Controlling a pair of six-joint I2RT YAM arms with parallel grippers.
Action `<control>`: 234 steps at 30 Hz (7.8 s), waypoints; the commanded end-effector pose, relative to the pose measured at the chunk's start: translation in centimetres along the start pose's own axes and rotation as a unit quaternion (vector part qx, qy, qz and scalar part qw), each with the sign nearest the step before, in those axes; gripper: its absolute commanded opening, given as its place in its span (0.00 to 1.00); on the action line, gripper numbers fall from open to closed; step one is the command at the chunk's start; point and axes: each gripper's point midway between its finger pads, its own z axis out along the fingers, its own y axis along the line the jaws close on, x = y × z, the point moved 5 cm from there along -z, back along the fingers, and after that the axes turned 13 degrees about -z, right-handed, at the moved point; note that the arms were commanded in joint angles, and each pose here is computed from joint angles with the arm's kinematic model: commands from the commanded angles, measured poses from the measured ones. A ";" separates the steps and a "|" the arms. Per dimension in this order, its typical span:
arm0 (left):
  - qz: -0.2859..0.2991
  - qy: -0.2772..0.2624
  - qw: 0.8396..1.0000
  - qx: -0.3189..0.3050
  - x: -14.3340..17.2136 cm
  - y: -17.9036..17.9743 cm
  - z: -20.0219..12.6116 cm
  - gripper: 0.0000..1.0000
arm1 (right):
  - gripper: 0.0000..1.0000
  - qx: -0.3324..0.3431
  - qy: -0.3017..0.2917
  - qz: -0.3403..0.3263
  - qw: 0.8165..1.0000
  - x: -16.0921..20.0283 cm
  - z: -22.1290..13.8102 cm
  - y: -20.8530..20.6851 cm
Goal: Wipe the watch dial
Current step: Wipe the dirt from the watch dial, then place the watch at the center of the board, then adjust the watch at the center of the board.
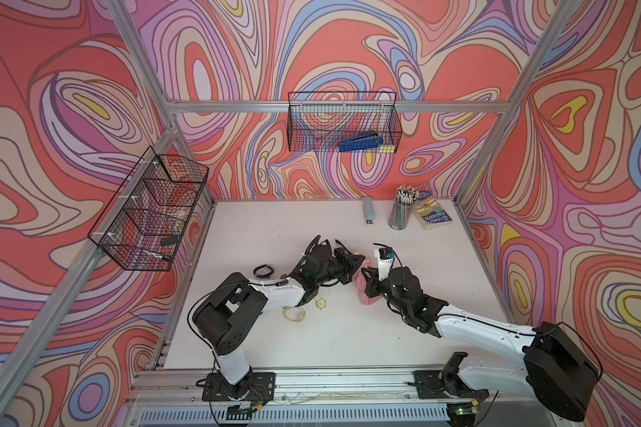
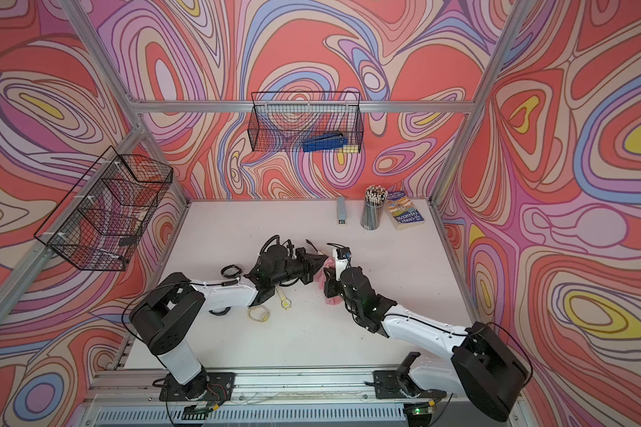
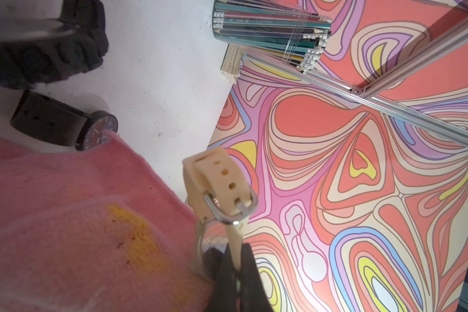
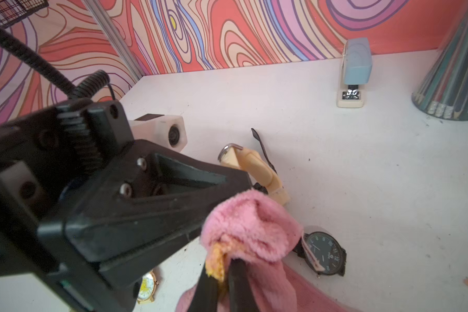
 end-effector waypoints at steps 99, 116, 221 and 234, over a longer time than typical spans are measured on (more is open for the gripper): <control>-0.097 0.057 0.949 -0.293 1.0 14.0 -2.0 0.00 | 0.00 0.159 0.211 0.013 0.964 1.3 -5.9 -8.2; -0.014 0.008 0.909 -0.417 -1.9 11.9 -0.2 0.38 | 0.00 0.162 0.261 0.010 0.952 4.1 -4.5 -8.4; 0.130 0.110 0.847 -0.504 -1.2 12.7 1.5 0.06 | 0.00 0.140 0.260 -0.007 0.955 1.6 -4.4 -8.1; 0.327 0.089 0.773 -0.536 1.1 7.8 -2.1 0.43 | 0.05 0.116 0.252 -0.033 0.960 0.3 -4.3 -7.6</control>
